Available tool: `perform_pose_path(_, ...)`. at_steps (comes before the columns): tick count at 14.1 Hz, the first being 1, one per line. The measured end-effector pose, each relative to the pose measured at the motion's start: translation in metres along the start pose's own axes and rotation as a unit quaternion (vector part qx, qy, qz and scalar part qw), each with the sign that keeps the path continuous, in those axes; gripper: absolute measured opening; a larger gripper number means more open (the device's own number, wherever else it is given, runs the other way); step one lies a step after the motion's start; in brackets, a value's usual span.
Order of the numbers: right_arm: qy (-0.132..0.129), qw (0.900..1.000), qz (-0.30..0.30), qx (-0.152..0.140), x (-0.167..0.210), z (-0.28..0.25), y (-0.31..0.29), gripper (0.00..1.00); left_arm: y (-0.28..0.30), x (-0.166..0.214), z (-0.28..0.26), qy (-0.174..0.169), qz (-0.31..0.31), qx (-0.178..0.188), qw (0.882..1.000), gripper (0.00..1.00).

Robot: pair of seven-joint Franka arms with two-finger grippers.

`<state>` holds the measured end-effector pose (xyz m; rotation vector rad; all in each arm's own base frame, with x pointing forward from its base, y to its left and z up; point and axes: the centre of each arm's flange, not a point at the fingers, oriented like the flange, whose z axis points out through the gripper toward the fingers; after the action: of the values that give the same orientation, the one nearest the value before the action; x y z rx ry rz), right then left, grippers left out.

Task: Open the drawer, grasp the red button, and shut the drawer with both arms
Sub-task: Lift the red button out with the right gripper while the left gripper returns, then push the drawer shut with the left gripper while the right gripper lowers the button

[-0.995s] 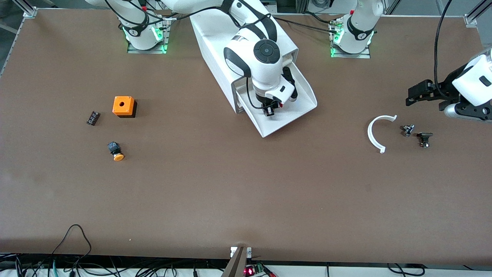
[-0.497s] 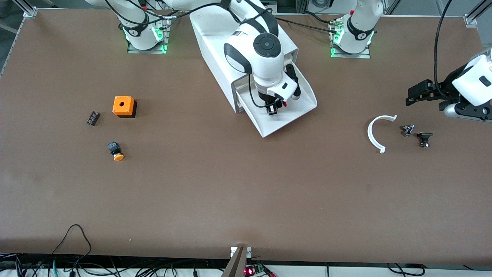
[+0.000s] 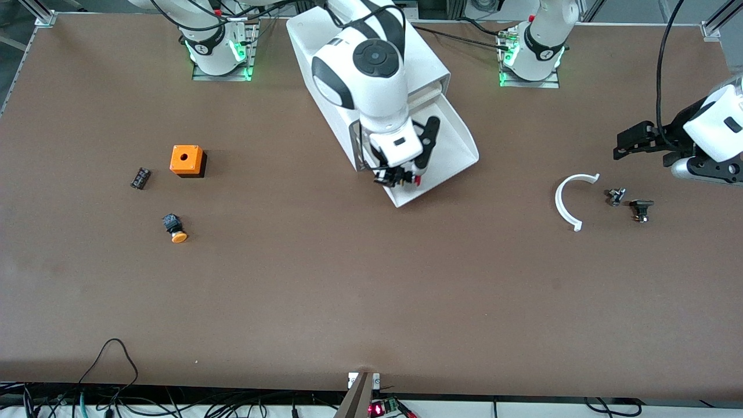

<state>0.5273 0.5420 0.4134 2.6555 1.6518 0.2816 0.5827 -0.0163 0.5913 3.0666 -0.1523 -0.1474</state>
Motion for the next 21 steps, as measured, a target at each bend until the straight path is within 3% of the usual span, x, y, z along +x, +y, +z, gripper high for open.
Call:
perform_pose_path(2,0.0,0.997,0.082,-0.012,-0.013,-0.007,0.035,0.41,-0.003,0.003,0.006,-0.006,-0.002,-0.002,1.0,1.0)
perform_pose_path(4,-0.007,0.984,0.175,-0.014,-0.034,-0.013,0.07,0.41,-0.004,0.006,0.012,-0.011,-0.001,-0.003,1.0,1.0)
perform_pose_path(7,-0.058,0.959,0.279,-0.008,-0.081,-0.005,0.108,0.41,-0.004,0.009,0.017,-0.015,-0.001,-0.004,1.0,1.0)
perform_pose_path(9,-0.095,0.933,0.347,-0.011,-0.121,0.012,0.136,0.41,-0.006,0.013,0.025,-0.022,-0.003,-0.01,1.0,1.0)
perform_pose_path(11,-0.125,0.899,0.42,-0.014,-0.168,0.031,0.169,0.41,-0.006,0.024,0.044,-0.029,-0.006,-0.033,0.999,1.0)
perform_pose_path(14,-0.164,0.868,0.469,-0.009,-0.216,0.06,0.186,0.41,0.006,0.064,0.098,-0.013,-0.04,-0.047,0.998,1.0)
perform_pose_path(18,-0.185,0.852,0.489,-0.007,-0.259,0.104,0.187,0.41,0.074,0.093,0.18,-0.016,-0.081,-0.044,0.996,1.0)
perform_pose_path(21,-0.189,0.845,0.5,-0.005,-0.292,0.122,0.199,0.41,0.153,0.077,0.255,0.016,-0.137,0.005,0.99,1.0)
